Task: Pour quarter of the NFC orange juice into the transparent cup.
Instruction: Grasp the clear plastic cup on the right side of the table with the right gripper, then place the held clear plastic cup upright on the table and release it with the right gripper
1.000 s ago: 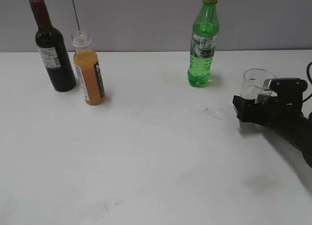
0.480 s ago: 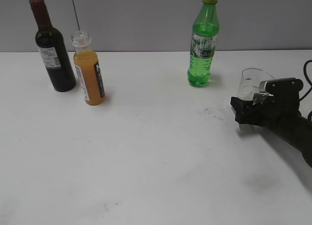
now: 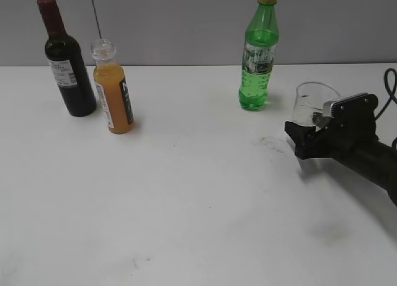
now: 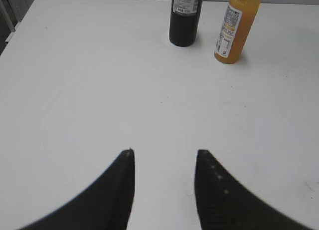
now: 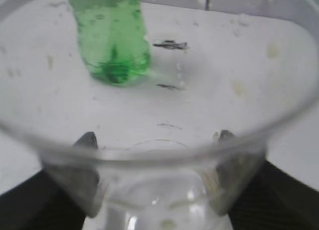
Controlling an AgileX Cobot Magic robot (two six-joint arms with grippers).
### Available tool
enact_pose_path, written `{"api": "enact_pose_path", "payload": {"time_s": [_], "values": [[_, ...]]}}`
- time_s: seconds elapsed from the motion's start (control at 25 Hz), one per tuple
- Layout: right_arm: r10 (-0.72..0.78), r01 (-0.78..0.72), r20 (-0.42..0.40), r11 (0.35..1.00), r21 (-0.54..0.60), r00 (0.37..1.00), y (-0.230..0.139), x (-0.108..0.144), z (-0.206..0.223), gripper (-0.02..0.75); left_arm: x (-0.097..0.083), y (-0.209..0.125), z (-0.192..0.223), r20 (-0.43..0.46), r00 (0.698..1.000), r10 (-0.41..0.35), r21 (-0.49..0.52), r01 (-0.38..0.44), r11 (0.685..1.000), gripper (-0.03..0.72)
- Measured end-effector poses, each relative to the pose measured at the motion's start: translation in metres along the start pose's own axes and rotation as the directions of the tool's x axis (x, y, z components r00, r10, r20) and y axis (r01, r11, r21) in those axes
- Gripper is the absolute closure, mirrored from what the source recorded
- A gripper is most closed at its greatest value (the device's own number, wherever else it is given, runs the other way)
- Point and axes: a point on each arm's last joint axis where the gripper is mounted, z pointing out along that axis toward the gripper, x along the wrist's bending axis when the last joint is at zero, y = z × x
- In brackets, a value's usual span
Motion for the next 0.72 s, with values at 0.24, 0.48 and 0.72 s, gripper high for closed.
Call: {"api": "enact_pose_path", "payload": {"time_s": [0.24,0.48,0.72], "values": [[-0.046,0.038,-0.198,0.998,-0.045,0.979,0.014,0.017,-0.004,0.198,0.0,0.0,0.0,0.0,1.0,0.0,0.0,0.0,1.0,0.374],[-0.081,0.057,-0.411,0.996,-0.07,0.908,0.023,0.033,-0.006,0.2,0.0,0.0,0.0,0.0,1.0,0.0,0.0,0.0,1.0,0.374],[-0.205,0.133,-0.647,0.978,-0.158,0.734,0.043,0.048,0.01,0.2,0.0,0.0,0.0,0.0,1.0,0.0,0.0,0.0,1.0,0.374]]}}
